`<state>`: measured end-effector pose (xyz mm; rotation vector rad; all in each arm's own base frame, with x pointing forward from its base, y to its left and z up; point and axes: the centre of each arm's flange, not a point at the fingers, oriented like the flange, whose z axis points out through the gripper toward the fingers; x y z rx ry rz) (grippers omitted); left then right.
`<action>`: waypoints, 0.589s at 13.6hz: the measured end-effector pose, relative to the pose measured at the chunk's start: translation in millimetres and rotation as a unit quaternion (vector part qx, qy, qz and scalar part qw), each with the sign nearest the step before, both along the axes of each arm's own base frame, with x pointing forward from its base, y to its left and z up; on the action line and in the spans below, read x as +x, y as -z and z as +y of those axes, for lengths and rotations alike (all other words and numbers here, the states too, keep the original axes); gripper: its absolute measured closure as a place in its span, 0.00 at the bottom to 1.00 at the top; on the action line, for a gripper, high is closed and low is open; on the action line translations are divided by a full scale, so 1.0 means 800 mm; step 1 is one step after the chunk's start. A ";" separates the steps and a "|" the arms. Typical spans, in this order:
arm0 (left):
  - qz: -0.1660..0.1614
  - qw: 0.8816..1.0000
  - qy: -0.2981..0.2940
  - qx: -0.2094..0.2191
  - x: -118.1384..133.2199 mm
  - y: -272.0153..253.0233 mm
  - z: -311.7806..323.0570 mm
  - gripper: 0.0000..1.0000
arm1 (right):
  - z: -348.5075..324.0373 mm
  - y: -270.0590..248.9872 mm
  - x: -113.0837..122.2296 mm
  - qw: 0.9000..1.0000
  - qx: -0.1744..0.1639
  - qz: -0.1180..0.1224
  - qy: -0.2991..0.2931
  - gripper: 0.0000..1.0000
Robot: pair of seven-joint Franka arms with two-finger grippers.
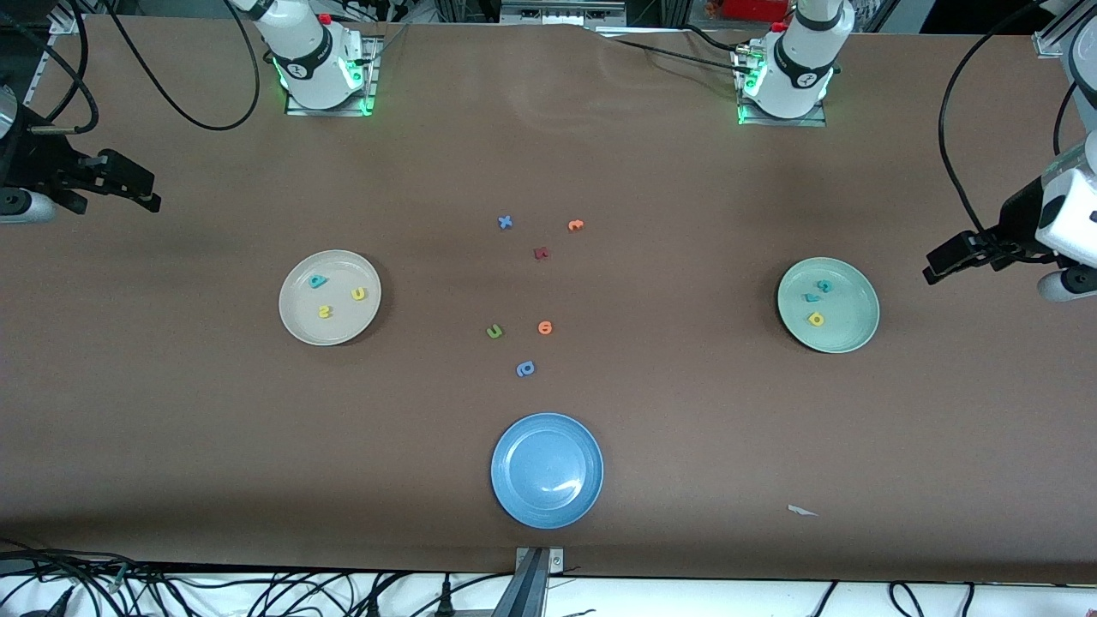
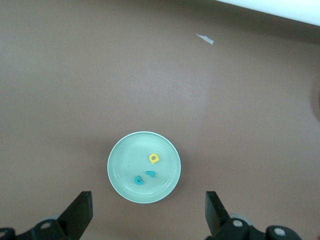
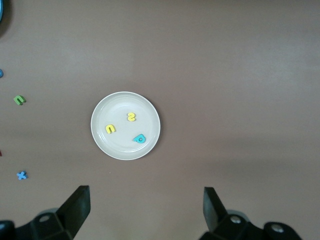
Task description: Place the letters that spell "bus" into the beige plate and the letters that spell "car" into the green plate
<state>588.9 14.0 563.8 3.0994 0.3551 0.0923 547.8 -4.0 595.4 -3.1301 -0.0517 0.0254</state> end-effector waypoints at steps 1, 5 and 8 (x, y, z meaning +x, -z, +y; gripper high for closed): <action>-0.003 1.000 0.001 0.000 -0.001 -0.004 0.001 0.00 | 0.000 0.001 0.000 1.000 0.000 0.000 0.000 0.00; -0.016 1.000 0.024 0.003 0.001 -0.020 0.009 0.00 | -0.003 0.002 0.001 1.000 0.000 0.001 0.002 0.00; -0.014 0.999 0.041 0.004 0.000 -0.021 0.009 0.00 | -0.003 0.003 0.001 1.000 0.000 0.002 0.002 0.00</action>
